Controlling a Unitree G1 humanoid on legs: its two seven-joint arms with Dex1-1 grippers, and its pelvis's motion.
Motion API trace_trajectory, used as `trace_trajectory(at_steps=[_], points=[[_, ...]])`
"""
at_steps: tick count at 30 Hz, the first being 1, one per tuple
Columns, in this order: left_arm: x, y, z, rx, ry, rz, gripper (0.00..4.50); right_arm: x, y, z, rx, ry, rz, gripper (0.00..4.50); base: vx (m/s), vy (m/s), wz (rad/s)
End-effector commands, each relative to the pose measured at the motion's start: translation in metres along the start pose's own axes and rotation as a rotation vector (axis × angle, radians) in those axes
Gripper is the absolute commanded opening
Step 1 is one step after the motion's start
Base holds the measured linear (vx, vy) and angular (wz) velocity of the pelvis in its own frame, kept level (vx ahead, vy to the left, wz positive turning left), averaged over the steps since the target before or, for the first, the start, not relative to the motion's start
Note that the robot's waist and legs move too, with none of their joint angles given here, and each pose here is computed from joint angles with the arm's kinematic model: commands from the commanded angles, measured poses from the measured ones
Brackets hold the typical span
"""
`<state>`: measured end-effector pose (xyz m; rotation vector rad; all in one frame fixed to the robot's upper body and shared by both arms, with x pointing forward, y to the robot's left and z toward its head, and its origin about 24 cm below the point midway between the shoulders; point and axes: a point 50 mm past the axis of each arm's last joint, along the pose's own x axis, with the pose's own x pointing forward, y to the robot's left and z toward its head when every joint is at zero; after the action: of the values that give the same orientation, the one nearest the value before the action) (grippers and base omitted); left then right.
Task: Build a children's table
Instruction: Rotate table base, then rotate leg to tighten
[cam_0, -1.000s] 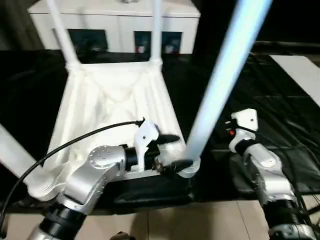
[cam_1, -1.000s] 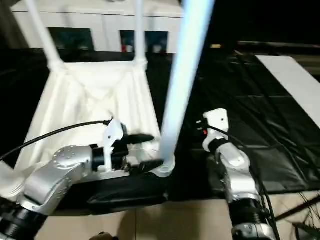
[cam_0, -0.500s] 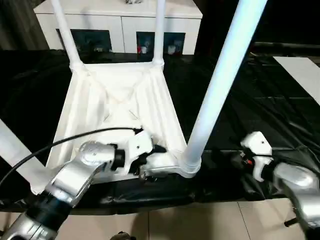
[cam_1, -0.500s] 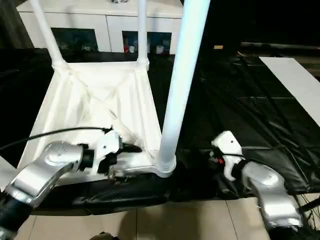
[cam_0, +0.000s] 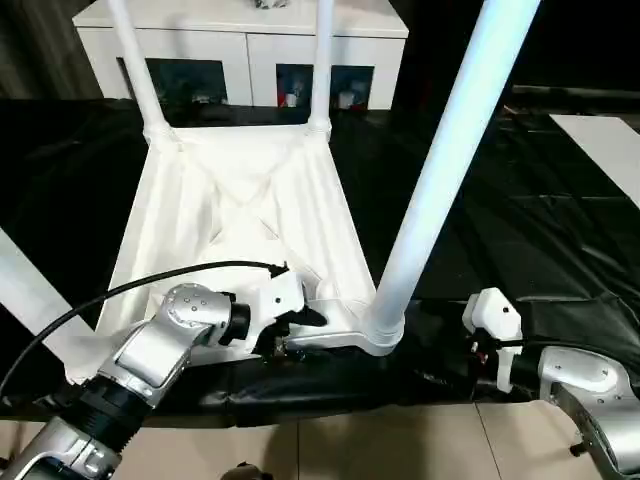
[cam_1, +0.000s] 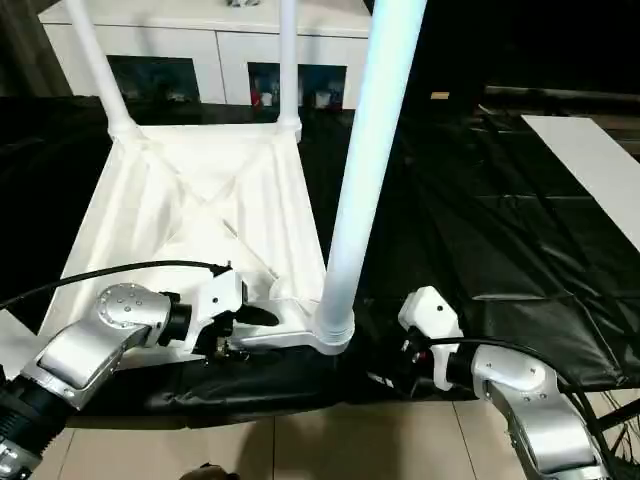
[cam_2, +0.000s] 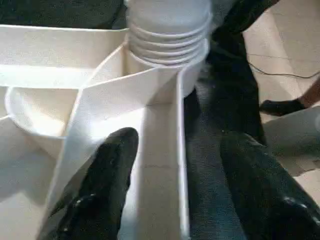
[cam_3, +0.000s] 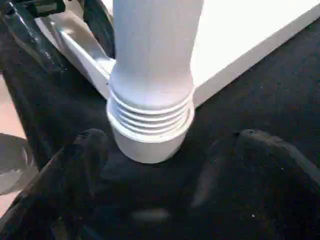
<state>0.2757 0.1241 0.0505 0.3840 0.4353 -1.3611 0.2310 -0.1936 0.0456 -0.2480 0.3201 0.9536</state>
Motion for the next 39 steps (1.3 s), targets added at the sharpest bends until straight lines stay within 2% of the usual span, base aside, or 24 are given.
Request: trace_trajectory(at_steps=[1, 2, 4, 6, 16, 19, 20, 24, 26, 29, 31, 34, 35, 39], points=[[-0.003, 0.006, 0.001, 0.009, 0.019, 0.034, 2.58, -0.003, -0.006, 0.008, -0.033, -0.007, -0.031, 4.50, 0.000, 0.000, 0.00], [-0.003, 0.006, 0.000, 0.003, 0.024, 0.040, 2.44, -0.004, -0.007, 0.008, -0.031, -0.008, -0.037, 4.50, 0.000, 0.000, 0.00], [-0.003, 0.006, -0.001, -0.002, 0.033, 0.042, 2.44, -0.004, -0.010, 0.008, -0.034, -0.008, -0.064, 4.50, 0.000, 0.000, 0.00], [-0.002, 0.006, -0.002, 0.001, 0.035, 0.043, 2.15, -0.003, -0.011, 0.008, -0.036, -0.008, -0.072, 4.50, 0.000, 0.000, 0.00], [-0.005, 0.006, -0.006, 0.009, 0.102, 0.016, 1.29, -0.002, -0.013, 0.009, -0.045, -0.009, -0.076, 4.50, 0.000, 0.000, 0.00], [-0.008, 0.004, -0.008, 0.012, 0.125, -0.003, 1.19, -0.002, -0.013, 0.009, -0.047, -0.007, -0.075, 4.50, 0.000, 0.000, 0.00], [-0.009, 0.003, -0.009, 0.015, 0.135, -0.012, 0.94, -0.003, -0.013, 0.009, -0.047, -0.007, -0.074, 4.50, 0.000, 0.000, 0.00], [-0.013, 0.000, -0.013, 0.016, 0.165, -0.037, 0.77, -0.003, -0.013, 0.008, -0.047, -0.004, -0.070, 4.50, 0.000, 0.000, 0.00], [-0.015, 0.000, -0.014, 0.018, 0.169, -0.025, 0.42, -0.003, -0.013, 0.008, -0.045, -0.006, -0.069, 4.50, 0.000, 0.000, 0.00], [-0.015, 0.000, -0.014, 0.017, 0.169, -0.017, 0.30, -0.002, -0.014, 0.008, -0.044, -0.012, -0.071, 4.50, 0.000, 0.000, 0.00], [-0.015, 0.001, -0.015, 0.017, 0.159, 0.000, 0.06, 0.000, -0.014, 0.010, -0.035, -0.025, -0.072, 4.50, 0.000, 0.000, 0.00], [-0.014, 0.004, -0.012, 0.020, 0.116, 0.040, 0.06, 0.003, -0.014, 0.012, -0.016, -0.051, -0.074, 4.50, 0.000, 0.000, 0.00], [-0.010, 0.007, -0.008, 0.008, 0.081, 0.076, 0.06, 0.005, -0.014, 0.014, 0.024, -0.092, -0.078, 4.50, 0.000, 0.000, 0.00], [-0.005, 0.012, -0.005, 0.001, 0.068, 0.128, 0.06, 0.008, -0.013, 0.016, 0.043, -0.118, -0.041, 4.50, 0.000, 0.000, 0.00]])
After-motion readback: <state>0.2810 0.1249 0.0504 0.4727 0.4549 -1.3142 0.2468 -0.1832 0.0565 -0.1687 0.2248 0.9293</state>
